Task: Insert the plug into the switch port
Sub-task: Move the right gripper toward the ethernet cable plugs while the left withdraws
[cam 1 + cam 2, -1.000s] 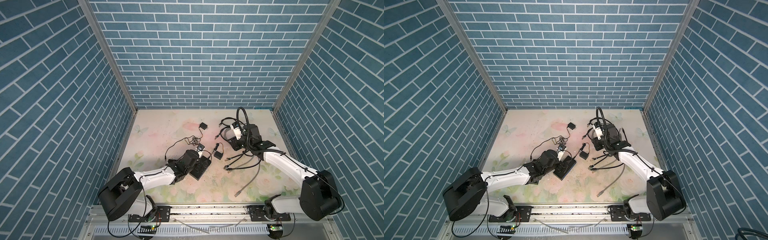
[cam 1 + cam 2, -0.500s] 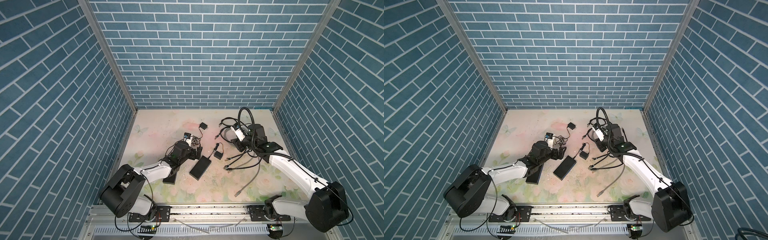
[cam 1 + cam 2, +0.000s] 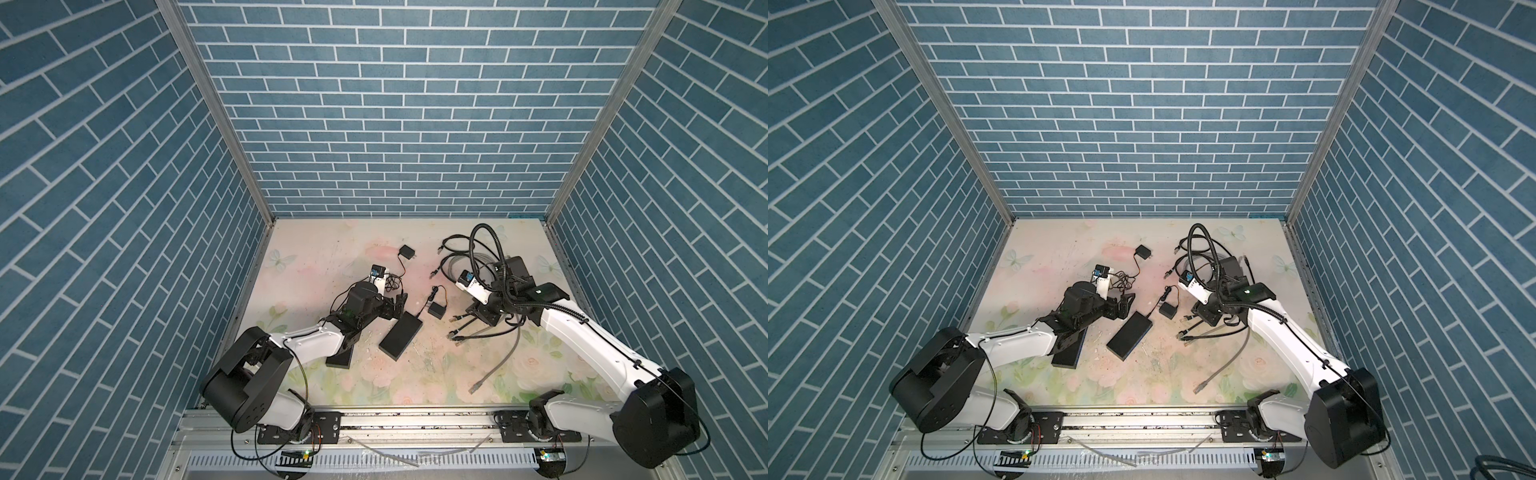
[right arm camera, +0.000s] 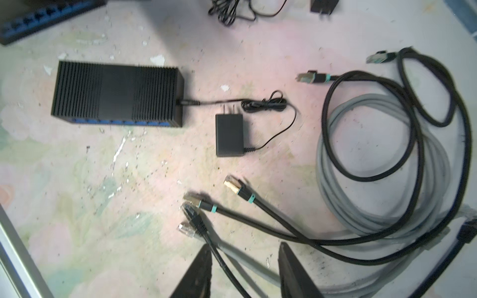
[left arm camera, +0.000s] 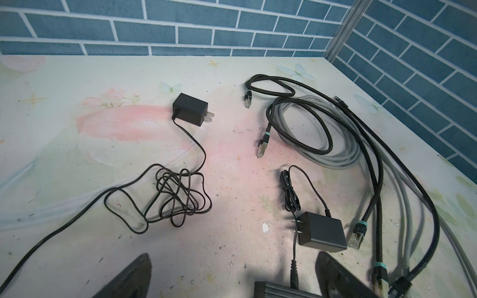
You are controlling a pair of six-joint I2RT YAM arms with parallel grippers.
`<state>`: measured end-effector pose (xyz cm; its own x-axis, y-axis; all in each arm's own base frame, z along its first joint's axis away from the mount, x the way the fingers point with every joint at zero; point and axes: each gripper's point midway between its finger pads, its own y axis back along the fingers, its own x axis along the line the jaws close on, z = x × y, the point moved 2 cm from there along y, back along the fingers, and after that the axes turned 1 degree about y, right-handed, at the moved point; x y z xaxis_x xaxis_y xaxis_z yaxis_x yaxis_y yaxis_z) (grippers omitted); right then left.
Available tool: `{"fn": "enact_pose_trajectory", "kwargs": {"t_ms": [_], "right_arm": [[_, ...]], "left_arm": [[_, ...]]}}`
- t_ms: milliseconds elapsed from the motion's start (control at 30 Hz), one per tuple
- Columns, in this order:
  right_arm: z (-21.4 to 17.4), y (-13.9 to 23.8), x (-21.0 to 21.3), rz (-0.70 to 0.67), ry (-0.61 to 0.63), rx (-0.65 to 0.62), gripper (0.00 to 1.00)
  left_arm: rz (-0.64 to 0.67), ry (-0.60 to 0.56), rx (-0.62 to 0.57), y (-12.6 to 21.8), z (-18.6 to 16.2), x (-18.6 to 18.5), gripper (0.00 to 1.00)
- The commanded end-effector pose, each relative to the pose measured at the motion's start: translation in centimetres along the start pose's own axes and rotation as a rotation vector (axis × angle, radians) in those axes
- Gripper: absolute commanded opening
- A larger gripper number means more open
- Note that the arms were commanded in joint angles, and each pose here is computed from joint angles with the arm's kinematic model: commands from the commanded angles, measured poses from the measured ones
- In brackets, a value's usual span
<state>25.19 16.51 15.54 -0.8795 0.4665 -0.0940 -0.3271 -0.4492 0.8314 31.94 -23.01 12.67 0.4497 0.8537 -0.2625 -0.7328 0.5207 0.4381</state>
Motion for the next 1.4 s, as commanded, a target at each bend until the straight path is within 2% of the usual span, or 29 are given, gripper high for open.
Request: {"fn": "enact_pose_trajectory", "kwargs": {"t_ms": [0, 300, 500, 800, 1367], "right_arm": [[-2.2, -1.0, 1.7, 0.093, 0.113, 0.065, 0.42], [-2.5, -3.0, 1.5, 0.054, 0.173, 0.008, 0.33], [-4.5, -4.4, 3.4, 0.118, 0.255, 0.091, 0.31], [-4.6, -6.5, 4.0, 0.181, 0.245, 0.087, 0.25], [-6.5, -8.4, 4.8, 0.254, 0.236, 0.163, 0.24]], "left_arm": [[-0.037, -0.020, 0.007, -0.4, 0.0, -0.6, 1.00], [-0.002, -0.022, 0.023, -0.2, -0.7, 0.1, 1.00], [0.033, -0.036, 0.042, 0.1, -1.1, 0.7, 1.00], [0.042, -0.027, 0.061, 0.0, -1.9, 1.0, 1.00], [0.061, -0.038, 0.074, 0.1, -2.4, 1.4, 1.00]]}}
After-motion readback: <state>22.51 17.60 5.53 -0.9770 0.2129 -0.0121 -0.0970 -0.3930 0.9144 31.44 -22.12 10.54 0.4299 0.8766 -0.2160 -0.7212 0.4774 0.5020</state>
